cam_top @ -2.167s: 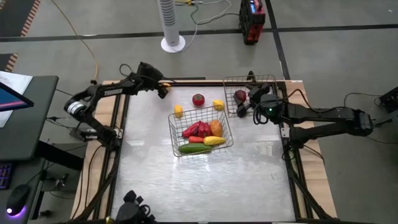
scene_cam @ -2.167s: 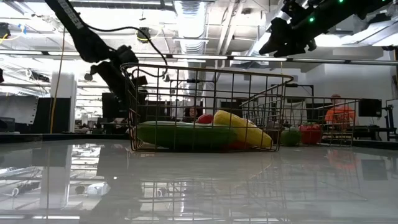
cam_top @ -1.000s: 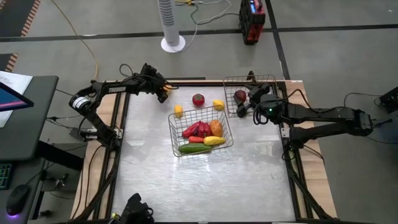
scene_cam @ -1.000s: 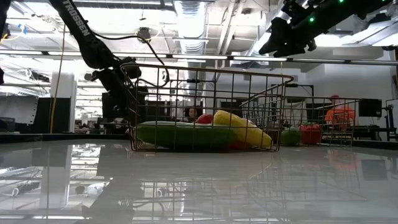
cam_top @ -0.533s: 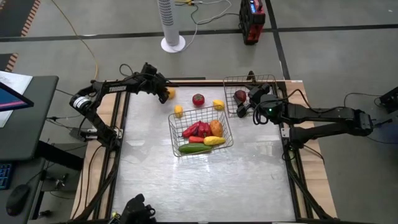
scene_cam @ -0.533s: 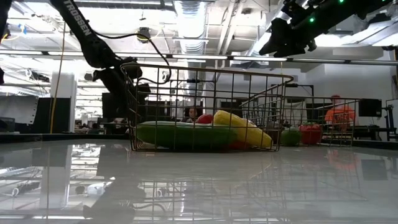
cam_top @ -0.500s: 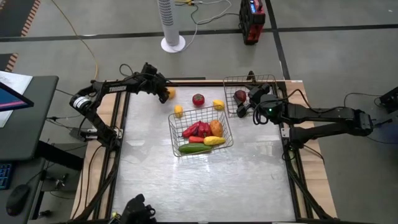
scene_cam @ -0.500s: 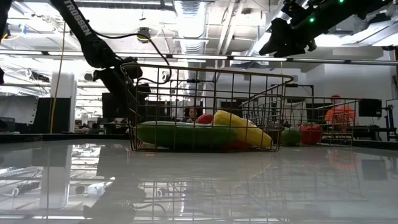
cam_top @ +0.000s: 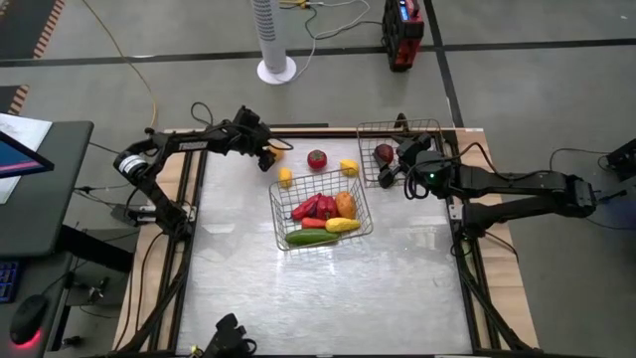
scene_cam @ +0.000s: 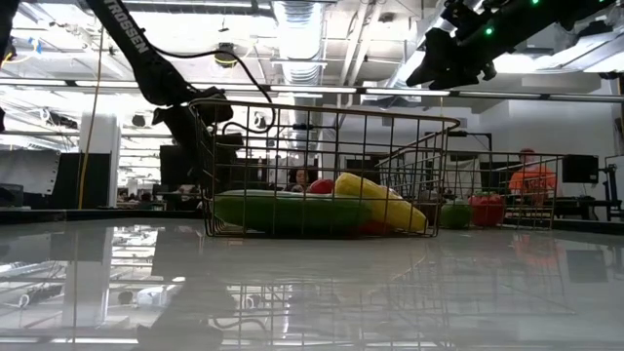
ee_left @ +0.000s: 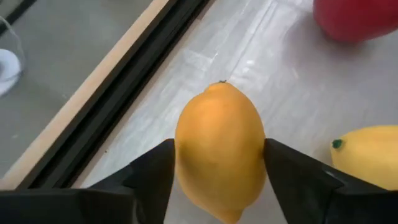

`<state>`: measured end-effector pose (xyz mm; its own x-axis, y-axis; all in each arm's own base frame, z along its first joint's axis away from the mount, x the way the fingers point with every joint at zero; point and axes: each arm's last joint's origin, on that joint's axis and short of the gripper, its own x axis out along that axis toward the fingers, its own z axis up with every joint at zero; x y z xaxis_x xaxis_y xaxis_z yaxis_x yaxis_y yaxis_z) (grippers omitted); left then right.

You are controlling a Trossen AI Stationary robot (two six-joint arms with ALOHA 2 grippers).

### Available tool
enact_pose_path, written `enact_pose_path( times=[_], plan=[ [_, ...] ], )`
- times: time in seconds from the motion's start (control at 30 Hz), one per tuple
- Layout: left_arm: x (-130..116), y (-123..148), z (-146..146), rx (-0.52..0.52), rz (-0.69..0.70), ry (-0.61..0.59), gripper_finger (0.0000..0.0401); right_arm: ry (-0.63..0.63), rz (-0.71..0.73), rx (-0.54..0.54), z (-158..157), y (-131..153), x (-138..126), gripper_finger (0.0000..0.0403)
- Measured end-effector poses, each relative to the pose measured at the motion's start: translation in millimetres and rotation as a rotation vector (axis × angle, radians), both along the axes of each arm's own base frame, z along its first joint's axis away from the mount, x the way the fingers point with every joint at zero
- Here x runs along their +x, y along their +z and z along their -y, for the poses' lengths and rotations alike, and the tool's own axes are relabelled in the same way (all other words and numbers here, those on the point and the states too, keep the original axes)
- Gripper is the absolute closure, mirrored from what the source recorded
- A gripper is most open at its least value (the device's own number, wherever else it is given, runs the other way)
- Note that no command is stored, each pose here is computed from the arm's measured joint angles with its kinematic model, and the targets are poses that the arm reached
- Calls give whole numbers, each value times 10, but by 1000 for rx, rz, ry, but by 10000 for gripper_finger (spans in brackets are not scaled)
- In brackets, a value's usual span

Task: Sort produce into baskets
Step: Put the yellow lemon into the right wire basket

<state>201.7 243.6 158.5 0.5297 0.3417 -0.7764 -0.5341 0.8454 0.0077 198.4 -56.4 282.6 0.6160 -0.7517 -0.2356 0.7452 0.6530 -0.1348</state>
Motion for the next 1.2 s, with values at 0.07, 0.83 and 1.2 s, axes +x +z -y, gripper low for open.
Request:
enact_pose_path(
  times=[0.07, 0.83, 1.2],
  plan=[
    [18, 0, 13, 21, -21, -3, 155, 0, 0, 0, 0, 0, 0, 14],
    [64, -89, 102, 99, -8, -42, 150, 4, 5, -2, 0, 7, 3, 14],
    [257, -98, 312, 111, -43, -122, 150, 17, 8, 2, -3, 7, 6, 14]
  ],
)
